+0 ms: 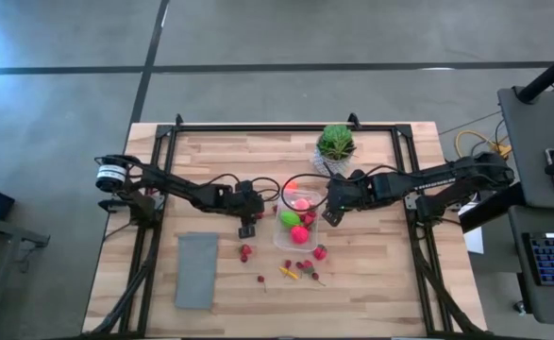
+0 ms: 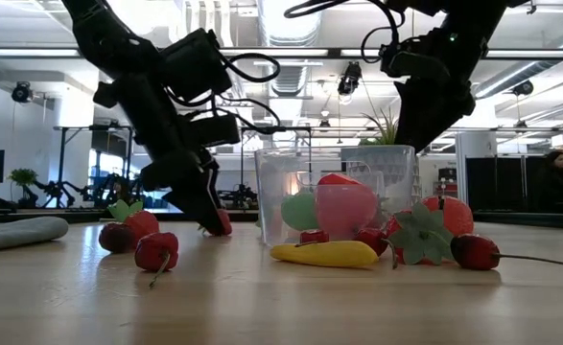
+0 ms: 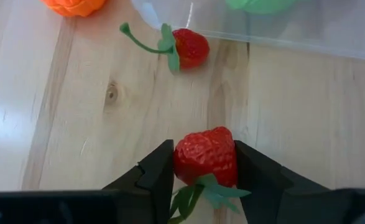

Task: Pick and placing Produce into tupperware
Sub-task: Put the red strawberry into the transparent bin

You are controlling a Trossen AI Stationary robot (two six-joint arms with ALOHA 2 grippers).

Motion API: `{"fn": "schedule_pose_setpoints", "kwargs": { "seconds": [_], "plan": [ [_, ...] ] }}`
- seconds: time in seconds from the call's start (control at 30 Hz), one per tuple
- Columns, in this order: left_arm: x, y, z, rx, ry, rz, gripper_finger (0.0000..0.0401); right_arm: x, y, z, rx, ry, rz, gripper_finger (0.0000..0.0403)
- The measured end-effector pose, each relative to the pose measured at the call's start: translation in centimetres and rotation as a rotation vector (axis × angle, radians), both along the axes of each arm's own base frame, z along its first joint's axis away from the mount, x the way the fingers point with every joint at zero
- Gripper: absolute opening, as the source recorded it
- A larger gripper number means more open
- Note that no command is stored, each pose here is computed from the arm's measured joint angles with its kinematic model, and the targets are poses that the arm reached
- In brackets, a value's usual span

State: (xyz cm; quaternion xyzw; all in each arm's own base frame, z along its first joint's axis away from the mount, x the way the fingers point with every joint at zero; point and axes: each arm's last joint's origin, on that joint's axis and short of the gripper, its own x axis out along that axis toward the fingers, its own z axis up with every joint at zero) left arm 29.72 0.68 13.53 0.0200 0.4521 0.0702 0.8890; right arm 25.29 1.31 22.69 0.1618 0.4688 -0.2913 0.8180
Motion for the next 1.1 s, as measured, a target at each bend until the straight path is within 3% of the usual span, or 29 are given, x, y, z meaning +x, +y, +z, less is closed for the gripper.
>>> {"fn": "schedule_pose_setpoints", "kwargs": {
  "seconds": [0.17,0.37,0.57,0.8,1.0,1.1],
  "plan": [
    [0.0,-0.1,0.7,-0.002,-0.008,-0.003,0.0118,0.0,0.0,0.0,0.0,0.0,0.001,0.0262],
    [0.6,-0.1,3.9,0.001,-0.086,-0.002,0.015,0.0,0.0,0.0,0.002,0.001,0.001,0.0268],
    [1.2,0.0,7.6,0.023,-0.218,0.015,0.0155,-0.1,0.0,0.0,0.008,0.011,0.005,0.0266],
    [2.9,-0.3,10.0,0.022,-0.298,0.008,0.0156,-0.9,0.1,0.1,0.025,0.057,0.011,0.0261],
    [3.3,-0.1,8.9,0.066,-0.211,0.049,0.0157,-2.7,1.0,1.6,0.034,0.043,0.026,0.0268],
    [2.6,0.0,8.2,0.02,-0.12,0.119,0.0157,-4.1,1.6,2.7,0.046,0.02,0.037,0.0271]
  ]
}}
